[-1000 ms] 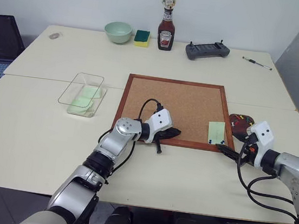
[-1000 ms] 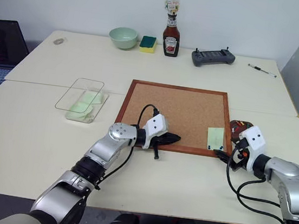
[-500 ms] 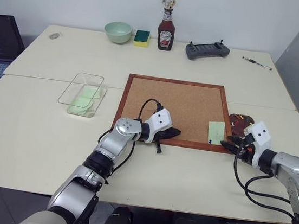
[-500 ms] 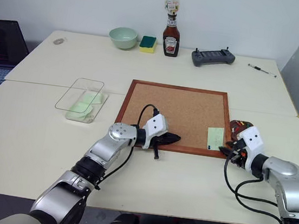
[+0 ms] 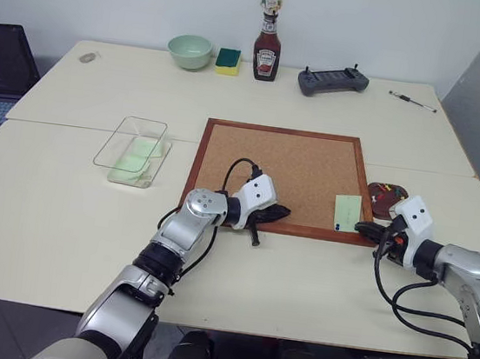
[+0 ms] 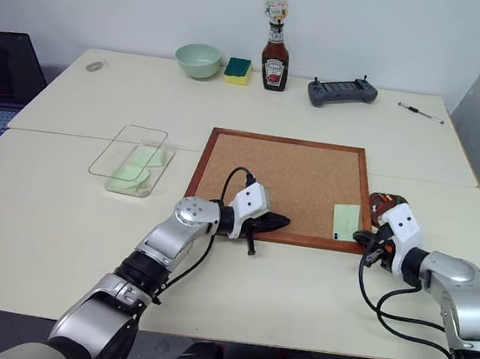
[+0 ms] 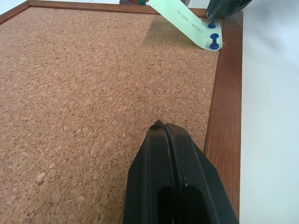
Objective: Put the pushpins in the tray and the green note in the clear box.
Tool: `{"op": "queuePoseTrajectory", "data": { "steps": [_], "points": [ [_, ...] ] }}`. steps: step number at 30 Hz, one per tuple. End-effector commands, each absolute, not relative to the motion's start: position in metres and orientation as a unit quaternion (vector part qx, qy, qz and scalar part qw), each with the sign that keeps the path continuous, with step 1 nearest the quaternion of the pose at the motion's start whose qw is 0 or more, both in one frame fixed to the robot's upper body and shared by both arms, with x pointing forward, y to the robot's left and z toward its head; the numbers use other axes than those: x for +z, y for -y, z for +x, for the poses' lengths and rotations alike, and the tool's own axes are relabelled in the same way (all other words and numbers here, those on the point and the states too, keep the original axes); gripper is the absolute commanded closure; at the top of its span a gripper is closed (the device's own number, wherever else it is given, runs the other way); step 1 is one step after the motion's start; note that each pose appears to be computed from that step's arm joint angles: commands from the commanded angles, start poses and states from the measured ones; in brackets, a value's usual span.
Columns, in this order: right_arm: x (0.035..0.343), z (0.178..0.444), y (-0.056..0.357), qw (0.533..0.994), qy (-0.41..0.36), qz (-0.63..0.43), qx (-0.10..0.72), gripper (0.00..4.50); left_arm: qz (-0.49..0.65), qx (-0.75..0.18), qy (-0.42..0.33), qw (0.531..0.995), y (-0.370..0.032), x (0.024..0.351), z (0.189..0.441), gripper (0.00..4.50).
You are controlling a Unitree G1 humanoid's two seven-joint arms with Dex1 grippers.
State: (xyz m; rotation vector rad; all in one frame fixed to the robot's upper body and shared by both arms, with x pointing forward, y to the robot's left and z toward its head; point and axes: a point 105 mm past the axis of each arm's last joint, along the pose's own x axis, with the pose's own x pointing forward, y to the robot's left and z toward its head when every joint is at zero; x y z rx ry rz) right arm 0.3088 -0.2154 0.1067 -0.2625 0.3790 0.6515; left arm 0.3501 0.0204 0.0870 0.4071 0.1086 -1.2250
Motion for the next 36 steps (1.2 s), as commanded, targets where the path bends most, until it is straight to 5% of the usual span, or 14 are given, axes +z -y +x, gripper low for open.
{"op": "queuePoseTrajectory", "data": {
  "steps": [1, 17, 27, 36],
  "points": [
    [0.131, 0.307, 0.213, 0.925, -0.144, -0.133, 0.325, 4.48, 0.19, -0.579, -0.076, 0.789, -0.019, 0.071, 0.343, 4.5],
    [0.15, 0.312, 0.217, 0.933, -0.11, -0.137, 0.314, 4.48, 0.194, -0.582, -0.081, 0.785, -0.02, 0.068, 0.341, 4.5],
    [0.161, 0.34, 0.267, 0.953, -0.091, -0.209, 0.198, 4.48, 0.193, -0.582, -0.08, 0.786, -0.02, 0.069, 0.342, 4.5],
    [0.153, 0.36, 0.267, 0.942, -0.092, -0.284, 0.152, 4.48, 0.192, -0.583, -0.081, 0.785, -0.02, 0.069, 0.341, 4.5]
  ]
}}
